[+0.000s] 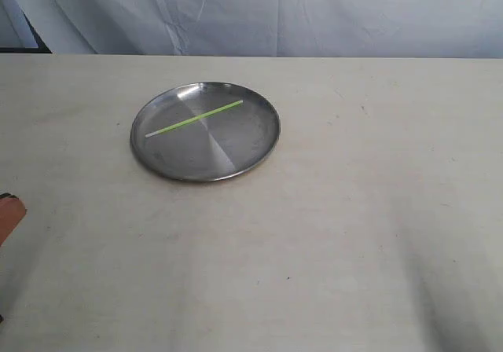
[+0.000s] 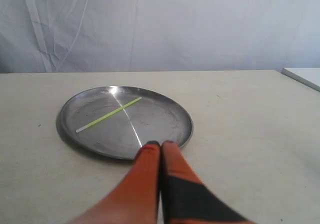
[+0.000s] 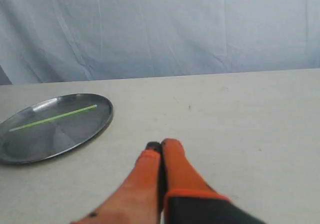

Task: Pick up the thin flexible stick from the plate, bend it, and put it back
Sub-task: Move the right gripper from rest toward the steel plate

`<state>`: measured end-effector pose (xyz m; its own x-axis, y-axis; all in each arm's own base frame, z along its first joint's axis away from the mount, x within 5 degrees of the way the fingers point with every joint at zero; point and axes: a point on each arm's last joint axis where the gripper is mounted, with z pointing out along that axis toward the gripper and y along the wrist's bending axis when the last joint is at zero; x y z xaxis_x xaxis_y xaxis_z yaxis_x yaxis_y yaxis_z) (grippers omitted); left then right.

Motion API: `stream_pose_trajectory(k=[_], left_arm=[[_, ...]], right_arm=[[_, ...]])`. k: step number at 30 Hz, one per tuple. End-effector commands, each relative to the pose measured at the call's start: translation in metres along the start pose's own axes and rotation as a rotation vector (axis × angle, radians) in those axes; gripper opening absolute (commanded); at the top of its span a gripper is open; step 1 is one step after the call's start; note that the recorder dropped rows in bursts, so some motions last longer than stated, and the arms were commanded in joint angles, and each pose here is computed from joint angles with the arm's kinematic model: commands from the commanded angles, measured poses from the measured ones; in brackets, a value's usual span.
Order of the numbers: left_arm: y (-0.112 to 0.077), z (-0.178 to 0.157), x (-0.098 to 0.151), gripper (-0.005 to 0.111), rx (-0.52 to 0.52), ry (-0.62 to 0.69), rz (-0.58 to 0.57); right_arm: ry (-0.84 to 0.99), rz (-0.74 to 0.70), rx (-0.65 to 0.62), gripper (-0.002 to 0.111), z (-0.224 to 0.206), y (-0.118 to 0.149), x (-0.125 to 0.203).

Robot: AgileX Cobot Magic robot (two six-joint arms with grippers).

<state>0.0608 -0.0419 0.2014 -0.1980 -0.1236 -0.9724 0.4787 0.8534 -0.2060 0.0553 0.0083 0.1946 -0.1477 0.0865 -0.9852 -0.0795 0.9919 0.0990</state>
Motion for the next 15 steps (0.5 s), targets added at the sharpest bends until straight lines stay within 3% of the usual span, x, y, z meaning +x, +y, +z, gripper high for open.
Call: stream_pose_trajectory(k=[1, 3, 6, 11, 15], left_arm=[[0.0, 0.0, 0.001, 0.0, -0.001, 0.007, 0.001], [0.0, 0.0, 0.001, 0.0, -0.001, 0.007, 0.001], [0.0, 0.0, 0.001, 0.0, -0.001, 0.007, 0.001], [0.0, 0.0, 0.001, 0.0, -0.001, 0.007, 0.001], [0.0, 0.0, 0.001, 0.0, -0.001, 0.007, 0.001]], right_arm=[[-0.146, -0.1, 0.06, 0.0, -0.001, -0.005, -0.011], [-0.28, -0.027, 0.086, 0.0, -0.004, -0.007, -0.023], [-0.424, 0.218, 0.104, 0.0, -0.008, -0.013, -0.034], [-0.599, 0.345, 0.148, 0.0, -0.016, -0.021, -0.046], [-0.606, 0.905, -0.015, 0.0, -0.015, -0.022, -0.043]])
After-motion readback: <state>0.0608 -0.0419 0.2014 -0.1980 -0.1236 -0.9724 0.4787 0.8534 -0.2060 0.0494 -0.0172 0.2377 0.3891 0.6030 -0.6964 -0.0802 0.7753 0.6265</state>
